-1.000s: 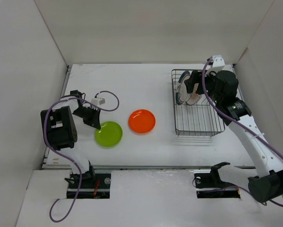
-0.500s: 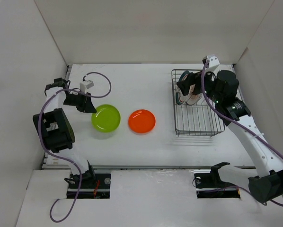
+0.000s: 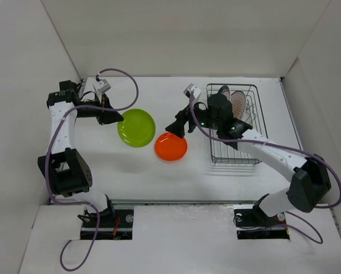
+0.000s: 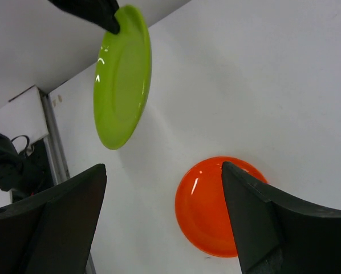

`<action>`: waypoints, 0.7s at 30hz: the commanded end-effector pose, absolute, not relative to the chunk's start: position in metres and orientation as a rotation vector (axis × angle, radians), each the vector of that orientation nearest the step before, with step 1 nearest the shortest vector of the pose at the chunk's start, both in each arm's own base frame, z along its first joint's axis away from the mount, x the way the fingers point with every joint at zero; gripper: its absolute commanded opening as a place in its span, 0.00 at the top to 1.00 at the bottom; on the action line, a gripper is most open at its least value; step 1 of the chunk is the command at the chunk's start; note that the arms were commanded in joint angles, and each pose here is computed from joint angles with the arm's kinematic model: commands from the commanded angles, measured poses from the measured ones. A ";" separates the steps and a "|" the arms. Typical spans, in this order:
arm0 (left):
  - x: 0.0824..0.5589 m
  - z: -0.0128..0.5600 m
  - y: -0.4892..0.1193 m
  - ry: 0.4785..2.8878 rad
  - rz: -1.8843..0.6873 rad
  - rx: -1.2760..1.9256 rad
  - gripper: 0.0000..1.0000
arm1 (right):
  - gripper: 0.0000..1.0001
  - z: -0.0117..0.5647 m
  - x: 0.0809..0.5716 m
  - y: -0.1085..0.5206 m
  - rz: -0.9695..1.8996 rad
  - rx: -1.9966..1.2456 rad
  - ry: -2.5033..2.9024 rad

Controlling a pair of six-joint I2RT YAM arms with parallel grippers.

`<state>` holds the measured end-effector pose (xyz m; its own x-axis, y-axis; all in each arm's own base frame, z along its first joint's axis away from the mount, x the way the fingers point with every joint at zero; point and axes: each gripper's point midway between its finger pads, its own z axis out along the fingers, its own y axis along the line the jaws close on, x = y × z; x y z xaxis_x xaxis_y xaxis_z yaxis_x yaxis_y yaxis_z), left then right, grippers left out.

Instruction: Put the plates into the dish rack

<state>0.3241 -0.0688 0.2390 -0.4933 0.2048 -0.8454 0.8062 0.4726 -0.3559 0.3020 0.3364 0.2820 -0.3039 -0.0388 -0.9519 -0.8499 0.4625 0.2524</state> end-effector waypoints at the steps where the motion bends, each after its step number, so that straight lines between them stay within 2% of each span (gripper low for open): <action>1: 0.312 0.283 -0.090 1.835 -1.069 0.865 1.00 | 0.14 0.325 0.289 0.370 1.091 -0.830 1.515; 12: 0.304 0.290 -0.104 1.799 -1.138 0.871 1.00 | 0.16 0.313 0.288 0.416 1.187 -0.842 1.523; 19: 0.301 0.294 -0.108 1.788 -1.151 0.877 1.00 | 0.25 0.309 0.297 0.427 1.209 -0.788 1.526; 21: 0.299 0.297 -0.108 1.781 -1.143 0.882 1.00 | 0.31 0.309 0.301 0.429 1.208 -0.773 1.536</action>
